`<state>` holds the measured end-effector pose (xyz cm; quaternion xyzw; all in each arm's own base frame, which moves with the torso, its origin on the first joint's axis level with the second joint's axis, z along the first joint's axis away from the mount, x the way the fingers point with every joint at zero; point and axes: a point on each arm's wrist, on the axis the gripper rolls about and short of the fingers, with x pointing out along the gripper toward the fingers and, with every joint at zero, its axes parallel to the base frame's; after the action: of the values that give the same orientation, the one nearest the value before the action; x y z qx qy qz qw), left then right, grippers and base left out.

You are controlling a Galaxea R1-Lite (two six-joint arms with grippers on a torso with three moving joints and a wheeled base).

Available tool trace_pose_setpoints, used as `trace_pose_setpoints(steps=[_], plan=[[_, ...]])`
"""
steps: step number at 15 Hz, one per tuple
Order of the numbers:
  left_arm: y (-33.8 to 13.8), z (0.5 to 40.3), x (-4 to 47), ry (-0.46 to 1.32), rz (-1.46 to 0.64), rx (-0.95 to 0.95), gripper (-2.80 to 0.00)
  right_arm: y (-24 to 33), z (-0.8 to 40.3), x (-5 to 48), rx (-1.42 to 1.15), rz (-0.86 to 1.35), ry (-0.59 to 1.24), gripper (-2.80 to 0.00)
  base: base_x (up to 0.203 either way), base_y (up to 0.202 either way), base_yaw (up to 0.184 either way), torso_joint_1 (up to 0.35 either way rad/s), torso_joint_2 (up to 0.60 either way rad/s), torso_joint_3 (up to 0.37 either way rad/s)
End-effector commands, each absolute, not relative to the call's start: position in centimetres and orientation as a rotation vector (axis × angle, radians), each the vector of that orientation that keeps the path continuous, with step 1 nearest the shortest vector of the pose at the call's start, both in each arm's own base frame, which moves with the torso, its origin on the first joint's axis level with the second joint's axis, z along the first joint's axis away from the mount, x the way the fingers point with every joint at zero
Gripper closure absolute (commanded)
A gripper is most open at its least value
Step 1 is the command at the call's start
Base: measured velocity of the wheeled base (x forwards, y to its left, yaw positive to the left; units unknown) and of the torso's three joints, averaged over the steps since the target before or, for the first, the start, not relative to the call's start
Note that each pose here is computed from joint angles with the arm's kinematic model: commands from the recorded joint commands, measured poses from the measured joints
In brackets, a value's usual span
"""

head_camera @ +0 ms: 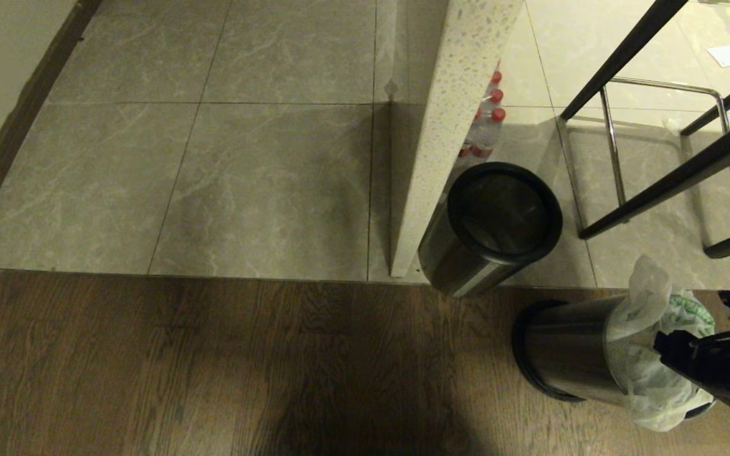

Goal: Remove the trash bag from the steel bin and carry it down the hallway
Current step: Pick up the trash bag

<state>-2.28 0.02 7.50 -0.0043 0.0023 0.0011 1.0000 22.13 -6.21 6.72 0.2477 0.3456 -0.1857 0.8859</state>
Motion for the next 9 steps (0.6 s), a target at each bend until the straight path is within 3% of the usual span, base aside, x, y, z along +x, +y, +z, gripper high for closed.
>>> trace_pose_setpoints(steps=[1,9], plan=[[0.02,7.45,-2.28,0.005,0.003,-0.009,0.00,-6.23,6.63,22.18,0.518,-0.387,0.720,-2.80,0.000,0.000,0.000,0.000,0.00,0.000],[0.02,7.45,-2.28,0.005,0.003,-0.009,0.00,-6.25,6.41,22.22,0.518,-0.390,0.728,-2.80,0.000,0.000,0.000,0.000,0.00,0.000]])
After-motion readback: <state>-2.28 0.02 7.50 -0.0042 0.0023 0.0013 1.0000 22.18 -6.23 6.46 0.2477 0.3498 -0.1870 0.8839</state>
